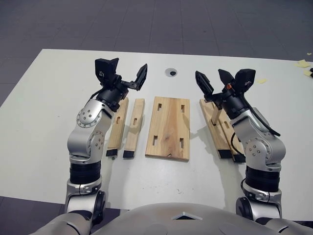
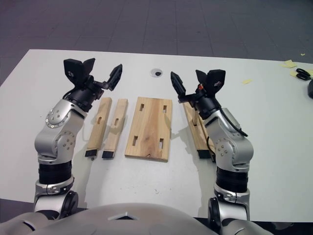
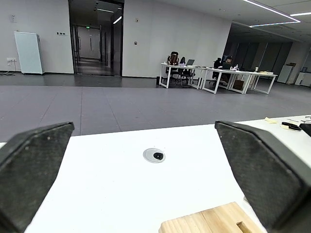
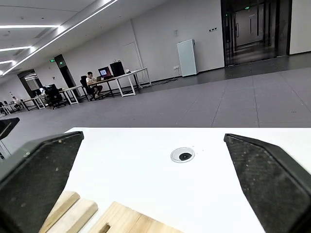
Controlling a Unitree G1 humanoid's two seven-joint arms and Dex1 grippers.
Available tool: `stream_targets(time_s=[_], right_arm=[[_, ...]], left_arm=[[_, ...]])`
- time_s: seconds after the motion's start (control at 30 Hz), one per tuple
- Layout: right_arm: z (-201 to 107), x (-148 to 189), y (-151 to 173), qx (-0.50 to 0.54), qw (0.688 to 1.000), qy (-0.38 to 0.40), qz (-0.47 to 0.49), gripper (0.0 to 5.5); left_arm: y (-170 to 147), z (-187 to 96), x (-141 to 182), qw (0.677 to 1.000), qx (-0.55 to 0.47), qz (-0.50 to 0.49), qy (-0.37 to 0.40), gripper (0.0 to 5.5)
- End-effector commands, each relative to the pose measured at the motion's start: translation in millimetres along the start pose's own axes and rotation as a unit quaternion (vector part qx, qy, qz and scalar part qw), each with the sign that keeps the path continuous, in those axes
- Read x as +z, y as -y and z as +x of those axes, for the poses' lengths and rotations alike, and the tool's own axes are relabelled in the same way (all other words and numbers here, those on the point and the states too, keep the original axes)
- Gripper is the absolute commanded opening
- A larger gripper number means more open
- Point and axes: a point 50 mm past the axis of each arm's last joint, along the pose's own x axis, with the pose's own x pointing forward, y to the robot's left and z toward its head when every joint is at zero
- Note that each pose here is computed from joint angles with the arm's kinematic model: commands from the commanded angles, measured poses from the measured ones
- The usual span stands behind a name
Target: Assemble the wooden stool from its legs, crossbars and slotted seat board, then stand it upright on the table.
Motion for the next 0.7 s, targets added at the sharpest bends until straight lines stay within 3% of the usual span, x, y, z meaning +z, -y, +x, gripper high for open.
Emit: stream_targets(time_s=[0.03,0.27,0.33,0.53,0.7], right_arm=[[10.8,28.3,-6.0,0.016,0.999,0.048,-0.011,5.37],[18.6,52.5,-18.6,0.05,0.994,0.084,-0.052,5.37],[15.9,39.6,-12.8,0.039,0.996,0.055,-0.066,5.37],[-16.3,-46.1,37.4,-0.063,0.99,-0.105,-0.066,5.37],[-16.8,-48.6,33.7,-0.057,0.992,-0.098,-0.062,5.37]], left_arm=[[1.9,0.7,-0.9,1.0,0.0,0.002,-0.002,5.4],[0.8,1.0,-1.0,1.0,0.003,0.002,-0.001,5.4],[0.7,1.1,-0.8,1.0,0.004,0.002,0.0,5.4],[1.2,1.2,-1.1,1.0,0.007,0.001,0.001,5.4],[0.5,1.6,-1.4,1.0,0.005,0.003,-0.001,5.4]])
